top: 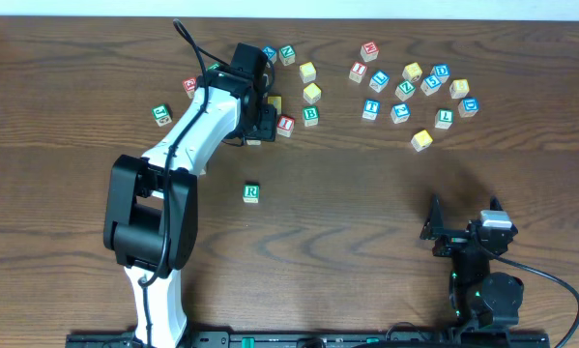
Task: Spell out ROBOT
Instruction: 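Lower the left gripper over the yellow O block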
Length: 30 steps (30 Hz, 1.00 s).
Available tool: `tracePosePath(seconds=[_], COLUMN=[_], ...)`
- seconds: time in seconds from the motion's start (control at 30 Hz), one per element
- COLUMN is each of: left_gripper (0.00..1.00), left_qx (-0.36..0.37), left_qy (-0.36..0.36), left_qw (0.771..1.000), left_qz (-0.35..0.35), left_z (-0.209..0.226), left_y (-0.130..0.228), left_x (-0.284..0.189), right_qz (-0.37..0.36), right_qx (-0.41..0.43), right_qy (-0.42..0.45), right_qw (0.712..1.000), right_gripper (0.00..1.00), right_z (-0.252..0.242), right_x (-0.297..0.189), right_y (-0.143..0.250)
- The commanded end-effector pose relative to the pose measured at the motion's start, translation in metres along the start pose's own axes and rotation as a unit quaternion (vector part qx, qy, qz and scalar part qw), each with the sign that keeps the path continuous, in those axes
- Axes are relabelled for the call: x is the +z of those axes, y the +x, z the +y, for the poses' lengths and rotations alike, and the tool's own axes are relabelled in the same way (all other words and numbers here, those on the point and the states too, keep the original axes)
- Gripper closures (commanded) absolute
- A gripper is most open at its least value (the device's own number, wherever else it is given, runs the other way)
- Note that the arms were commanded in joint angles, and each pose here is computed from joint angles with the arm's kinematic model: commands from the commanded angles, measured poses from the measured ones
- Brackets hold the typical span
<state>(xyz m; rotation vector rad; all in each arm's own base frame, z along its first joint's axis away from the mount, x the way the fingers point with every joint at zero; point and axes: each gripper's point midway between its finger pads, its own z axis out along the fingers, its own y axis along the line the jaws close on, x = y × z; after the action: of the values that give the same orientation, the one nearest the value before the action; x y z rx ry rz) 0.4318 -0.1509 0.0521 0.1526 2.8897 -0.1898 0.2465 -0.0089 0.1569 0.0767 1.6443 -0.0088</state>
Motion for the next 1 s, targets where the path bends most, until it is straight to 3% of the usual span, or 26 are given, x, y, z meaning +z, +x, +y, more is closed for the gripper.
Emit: tracePosePath(seconds=[0.0,0.97], left_gripper=[0.37,0.4], left_qx=[0.008,-0.005], left_qy=[0.001,-0.03], left_qw=[1.0,0.999], left_qz=[0.008,-0.009], left_z=[0.0,0.011], left_y=[-0.001,-0.009], left_x=[0.01,0.017], right_qz=[-0.001,-0.001], right_qx=[0.005,0.005], right_qy=[0.004,0.004], right_qw=[1.0,1.0], right_gripper=[0.01,0.01], right_z=[-0.001,-0.001], right_x=[0.0,0.0], right_y=[0.0,0.0])
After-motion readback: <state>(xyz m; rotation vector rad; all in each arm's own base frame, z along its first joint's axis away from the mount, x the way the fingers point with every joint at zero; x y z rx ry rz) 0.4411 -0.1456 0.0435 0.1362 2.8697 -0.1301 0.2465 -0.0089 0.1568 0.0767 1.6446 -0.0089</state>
